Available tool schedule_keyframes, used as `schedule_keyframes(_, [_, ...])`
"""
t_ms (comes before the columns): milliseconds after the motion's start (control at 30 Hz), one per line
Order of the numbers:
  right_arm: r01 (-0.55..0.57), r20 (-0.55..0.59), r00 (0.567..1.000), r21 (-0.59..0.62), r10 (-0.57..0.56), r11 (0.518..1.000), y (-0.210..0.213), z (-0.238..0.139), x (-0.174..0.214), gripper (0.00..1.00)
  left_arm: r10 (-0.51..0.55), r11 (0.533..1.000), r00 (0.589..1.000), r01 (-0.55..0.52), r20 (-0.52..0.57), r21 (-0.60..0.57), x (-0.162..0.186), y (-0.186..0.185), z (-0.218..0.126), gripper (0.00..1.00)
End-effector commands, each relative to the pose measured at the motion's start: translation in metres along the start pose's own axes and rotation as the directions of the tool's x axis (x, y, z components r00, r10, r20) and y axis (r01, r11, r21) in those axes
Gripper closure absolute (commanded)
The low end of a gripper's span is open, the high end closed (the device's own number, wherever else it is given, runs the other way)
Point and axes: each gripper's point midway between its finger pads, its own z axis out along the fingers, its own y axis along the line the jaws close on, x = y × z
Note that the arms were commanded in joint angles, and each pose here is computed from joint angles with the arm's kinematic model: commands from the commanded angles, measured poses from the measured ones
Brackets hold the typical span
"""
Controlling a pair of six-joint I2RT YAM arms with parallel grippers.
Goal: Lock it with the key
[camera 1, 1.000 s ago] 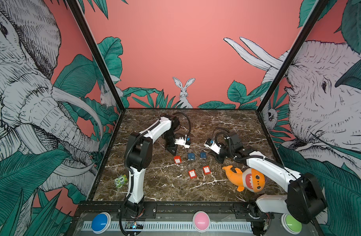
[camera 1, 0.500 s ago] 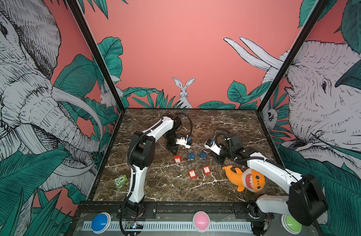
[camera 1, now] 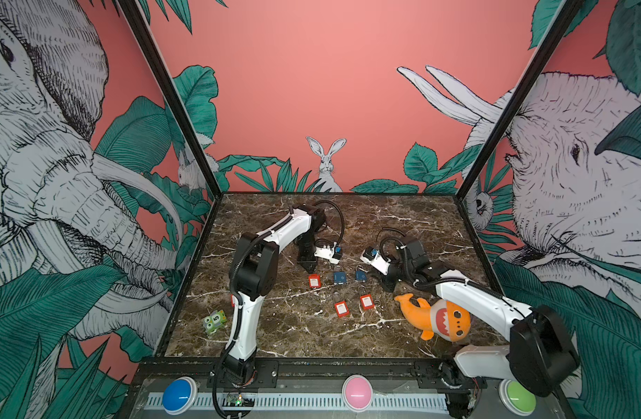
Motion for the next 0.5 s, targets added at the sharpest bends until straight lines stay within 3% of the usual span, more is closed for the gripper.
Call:
schedule_keyframes(0, [0.002, 0.038, 0.999, -0.025, -0.001, 1.0, 0.003, 0.005, -0.011, 1.0, 0.031, 0.999, 0.999, -0.031, -0.008, -0.008, -0.003, 0.006, 0.001, 0.82])
schedule_keyframes(467, [-0.03, 0.026, 0.999, -0.058, 0.031, 0.998, 0.008, 0.017, -0.014, 1.0, -0.033, 0.998, 0.999, 0.033, 0.004, -0.05, -0.011, 0.034, 0.01, 0.79])
